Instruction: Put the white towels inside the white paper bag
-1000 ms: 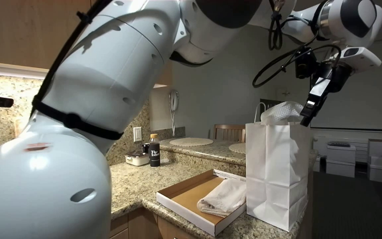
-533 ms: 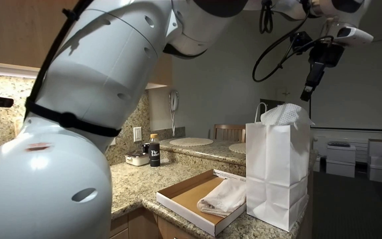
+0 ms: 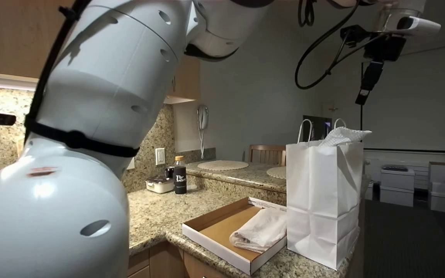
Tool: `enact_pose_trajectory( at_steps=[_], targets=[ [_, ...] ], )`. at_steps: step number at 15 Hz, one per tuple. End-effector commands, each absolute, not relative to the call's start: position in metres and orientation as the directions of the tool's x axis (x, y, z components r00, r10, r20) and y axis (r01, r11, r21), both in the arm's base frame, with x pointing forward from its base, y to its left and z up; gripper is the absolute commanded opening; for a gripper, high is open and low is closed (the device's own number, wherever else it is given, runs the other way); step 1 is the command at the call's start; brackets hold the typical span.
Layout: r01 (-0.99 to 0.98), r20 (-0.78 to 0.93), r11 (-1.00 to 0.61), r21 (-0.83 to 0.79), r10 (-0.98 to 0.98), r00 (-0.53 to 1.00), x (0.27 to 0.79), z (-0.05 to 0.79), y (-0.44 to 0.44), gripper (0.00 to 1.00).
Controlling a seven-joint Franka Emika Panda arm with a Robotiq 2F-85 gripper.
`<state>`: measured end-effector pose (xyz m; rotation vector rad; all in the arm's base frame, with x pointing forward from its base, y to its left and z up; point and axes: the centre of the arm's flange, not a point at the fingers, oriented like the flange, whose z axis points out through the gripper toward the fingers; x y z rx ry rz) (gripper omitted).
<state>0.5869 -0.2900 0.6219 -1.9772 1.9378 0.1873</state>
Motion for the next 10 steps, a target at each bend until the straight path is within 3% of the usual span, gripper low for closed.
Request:
enact_pose_trajectory(
  at_steps=[1,5,10],
  targets=[
    [-0.993,-0.369,0.072,-0.092,-0.929,-0.033,0.571,0.601,-0.306,1.00],
    [-0.987,-0.377,0.008,0.162,-0.924,-0.070,0.575,0.554,-0.306,1.00],
    [-0.941,-0.320,0.097,0.326,-0.925,-0.206,0.577,0.512,-0.315,1.00]
  ],
)
